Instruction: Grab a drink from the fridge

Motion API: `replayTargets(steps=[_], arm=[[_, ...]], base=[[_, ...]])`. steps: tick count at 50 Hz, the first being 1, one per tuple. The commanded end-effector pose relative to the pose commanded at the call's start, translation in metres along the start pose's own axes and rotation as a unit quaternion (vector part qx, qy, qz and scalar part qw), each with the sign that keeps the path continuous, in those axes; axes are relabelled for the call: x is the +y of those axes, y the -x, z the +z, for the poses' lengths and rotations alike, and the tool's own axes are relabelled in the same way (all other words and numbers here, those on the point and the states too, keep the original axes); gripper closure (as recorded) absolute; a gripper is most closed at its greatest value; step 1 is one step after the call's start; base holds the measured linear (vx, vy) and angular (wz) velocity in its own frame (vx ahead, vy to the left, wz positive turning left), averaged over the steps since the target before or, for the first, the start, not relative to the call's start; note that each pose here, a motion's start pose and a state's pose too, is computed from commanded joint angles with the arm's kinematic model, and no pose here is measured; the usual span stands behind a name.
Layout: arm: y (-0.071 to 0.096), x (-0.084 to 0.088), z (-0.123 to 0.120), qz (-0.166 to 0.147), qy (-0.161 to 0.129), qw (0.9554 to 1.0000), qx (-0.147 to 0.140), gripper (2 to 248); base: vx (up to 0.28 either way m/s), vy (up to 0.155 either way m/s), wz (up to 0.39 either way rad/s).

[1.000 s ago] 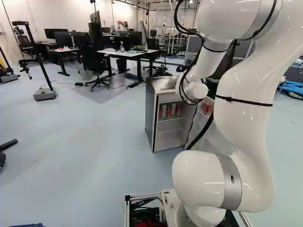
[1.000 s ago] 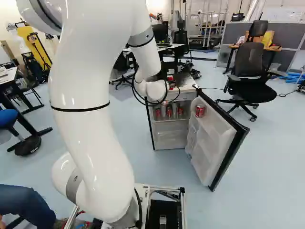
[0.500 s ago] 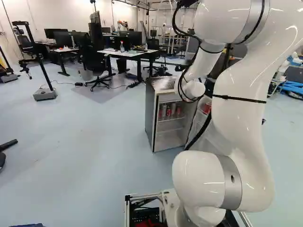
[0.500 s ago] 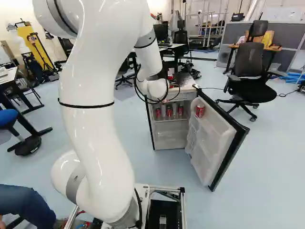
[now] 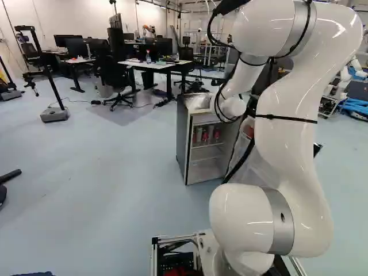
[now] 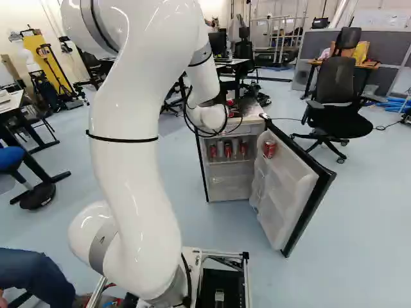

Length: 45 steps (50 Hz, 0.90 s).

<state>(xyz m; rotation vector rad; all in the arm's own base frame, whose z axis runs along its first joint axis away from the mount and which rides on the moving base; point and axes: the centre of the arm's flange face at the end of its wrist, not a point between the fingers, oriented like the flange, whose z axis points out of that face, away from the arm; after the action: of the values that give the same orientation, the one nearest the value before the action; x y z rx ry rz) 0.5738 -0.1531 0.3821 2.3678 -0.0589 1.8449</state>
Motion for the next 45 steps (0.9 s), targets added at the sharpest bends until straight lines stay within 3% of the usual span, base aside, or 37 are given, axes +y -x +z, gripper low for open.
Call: replayTargets(steps=[45], arm=[[-0.005,-0.013,0.032,0.003,-0.005,0.9999,0.011,153]], base=[[0.0,0.0,0.0]])
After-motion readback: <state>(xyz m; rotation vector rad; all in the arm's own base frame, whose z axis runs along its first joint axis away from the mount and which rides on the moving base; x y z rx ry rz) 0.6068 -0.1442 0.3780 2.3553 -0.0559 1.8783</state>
